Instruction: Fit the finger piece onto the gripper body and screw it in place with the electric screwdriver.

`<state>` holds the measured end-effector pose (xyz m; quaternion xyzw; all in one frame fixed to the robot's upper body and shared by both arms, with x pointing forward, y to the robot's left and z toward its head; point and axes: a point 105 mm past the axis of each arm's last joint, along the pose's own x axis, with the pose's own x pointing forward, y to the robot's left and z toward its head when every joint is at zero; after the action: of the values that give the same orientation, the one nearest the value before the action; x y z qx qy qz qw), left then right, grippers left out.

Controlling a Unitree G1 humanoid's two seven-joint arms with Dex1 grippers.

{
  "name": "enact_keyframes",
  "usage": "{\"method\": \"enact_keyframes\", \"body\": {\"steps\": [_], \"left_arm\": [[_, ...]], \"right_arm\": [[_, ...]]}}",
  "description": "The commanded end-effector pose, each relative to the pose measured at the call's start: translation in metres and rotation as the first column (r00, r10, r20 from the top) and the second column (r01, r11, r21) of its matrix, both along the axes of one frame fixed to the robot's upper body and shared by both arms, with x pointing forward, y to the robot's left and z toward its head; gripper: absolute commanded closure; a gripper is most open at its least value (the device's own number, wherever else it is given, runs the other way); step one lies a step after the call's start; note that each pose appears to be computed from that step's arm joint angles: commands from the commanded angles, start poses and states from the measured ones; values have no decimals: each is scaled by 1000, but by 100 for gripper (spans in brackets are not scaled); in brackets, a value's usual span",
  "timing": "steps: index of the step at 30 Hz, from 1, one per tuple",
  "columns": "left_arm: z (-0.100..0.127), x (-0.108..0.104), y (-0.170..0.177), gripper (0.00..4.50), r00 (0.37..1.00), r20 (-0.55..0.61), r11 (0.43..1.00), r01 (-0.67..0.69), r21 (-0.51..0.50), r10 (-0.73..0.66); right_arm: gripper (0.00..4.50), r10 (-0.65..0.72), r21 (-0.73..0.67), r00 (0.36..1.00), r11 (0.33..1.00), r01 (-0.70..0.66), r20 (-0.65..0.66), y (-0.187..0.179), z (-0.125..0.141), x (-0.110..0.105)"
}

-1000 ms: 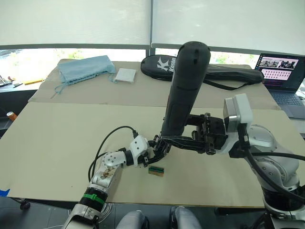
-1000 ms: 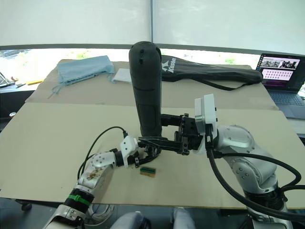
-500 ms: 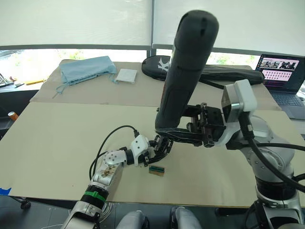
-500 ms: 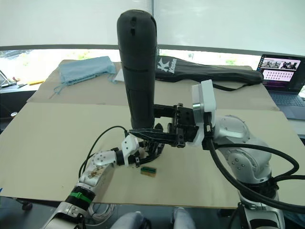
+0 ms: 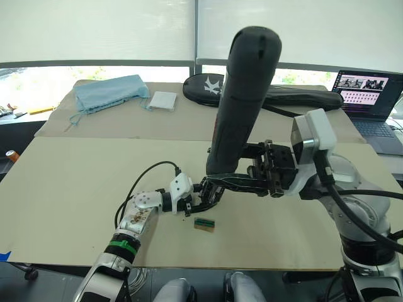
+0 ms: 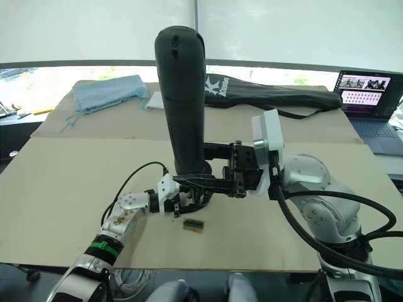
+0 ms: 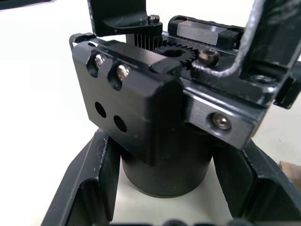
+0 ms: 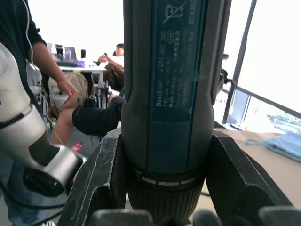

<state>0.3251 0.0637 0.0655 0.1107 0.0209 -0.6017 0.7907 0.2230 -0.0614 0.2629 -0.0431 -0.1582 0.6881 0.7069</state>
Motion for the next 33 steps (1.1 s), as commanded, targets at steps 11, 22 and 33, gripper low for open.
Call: {"method": "enact_keyframes", "body": {"steps": [11, 22, 33], "left_arm": [[-37, -5, 22, 4, 990, -113, 995, -79, 68, 86], [-33, -36, -1, 4, 996, -65, 998, -59, 18, 60], [-32, -27, -10, 4, 991, -56, 992, -122, 27, 124]], "right_arm": [[258, -6, 26, 998, 1000, 4, 66, -4, 12, -10], [258, -12, 29, 998, 1000, 11, 58, -5, 11, -9], [258, -13, 29, 998, 1000, 11, 60, -4, 11, -8]]}}
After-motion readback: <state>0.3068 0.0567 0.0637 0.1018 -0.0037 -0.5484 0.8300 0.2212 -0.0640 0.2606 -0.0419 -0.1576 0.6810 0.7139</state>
